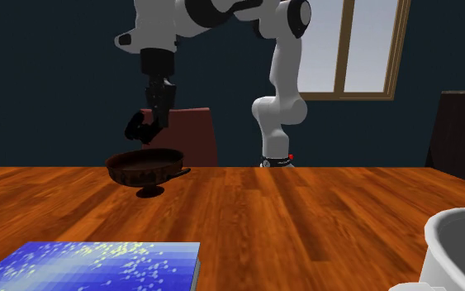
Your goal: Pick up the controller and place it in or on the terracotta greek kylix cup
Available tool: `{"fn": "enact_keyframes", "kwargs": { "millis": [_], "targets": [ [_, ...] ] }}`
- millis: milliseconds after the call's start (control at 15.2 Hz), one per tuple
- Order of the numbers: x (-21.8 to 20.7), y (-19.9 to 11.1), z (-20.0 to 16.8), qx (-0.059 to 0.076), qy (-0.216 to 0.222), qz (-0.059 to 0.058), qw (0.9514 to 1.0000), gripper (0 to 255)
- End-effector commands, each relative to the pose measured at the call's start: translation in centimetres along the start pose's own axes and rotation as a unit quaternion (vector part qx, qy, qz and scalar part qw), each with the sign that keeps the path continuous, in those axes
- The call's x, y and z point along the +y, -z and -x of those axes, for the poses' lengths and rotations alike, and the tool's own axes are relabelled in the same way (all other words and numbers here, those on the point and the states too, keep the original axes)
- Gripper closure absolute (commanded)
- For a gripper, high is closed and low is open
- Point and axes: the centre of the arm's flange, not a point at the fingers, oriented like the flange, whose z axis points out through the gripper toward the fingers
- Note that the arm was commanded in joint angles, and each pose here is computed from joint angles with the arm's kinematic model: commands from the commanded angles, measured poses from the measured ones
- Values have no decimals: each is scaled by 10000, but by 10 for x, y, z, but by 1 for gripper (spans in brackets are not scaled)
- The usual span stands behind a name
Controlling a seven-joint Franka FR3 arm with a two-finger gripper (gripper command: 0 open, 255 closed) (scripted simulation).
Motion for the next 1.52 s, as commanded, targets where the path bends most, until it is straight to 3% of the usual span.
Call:
{"fn": "enact_keyframes", "kwargs": {
  "millis": [0, 726, 1254, 1320, 1452],
  "targets": [
    [4, -9, -2, 2, 4, 2, 10000, 255],
    [7, -66, 1, 2, 4, 2, 10000, 255],
    [7, -66, 1, 2, 4, 2, 10000, 255],
    [7, -66, 1, 2, 4, 2, 10000, 0],
    [7, -66, 1, 2, 4, 2, 10000, 0]
  ]
}}
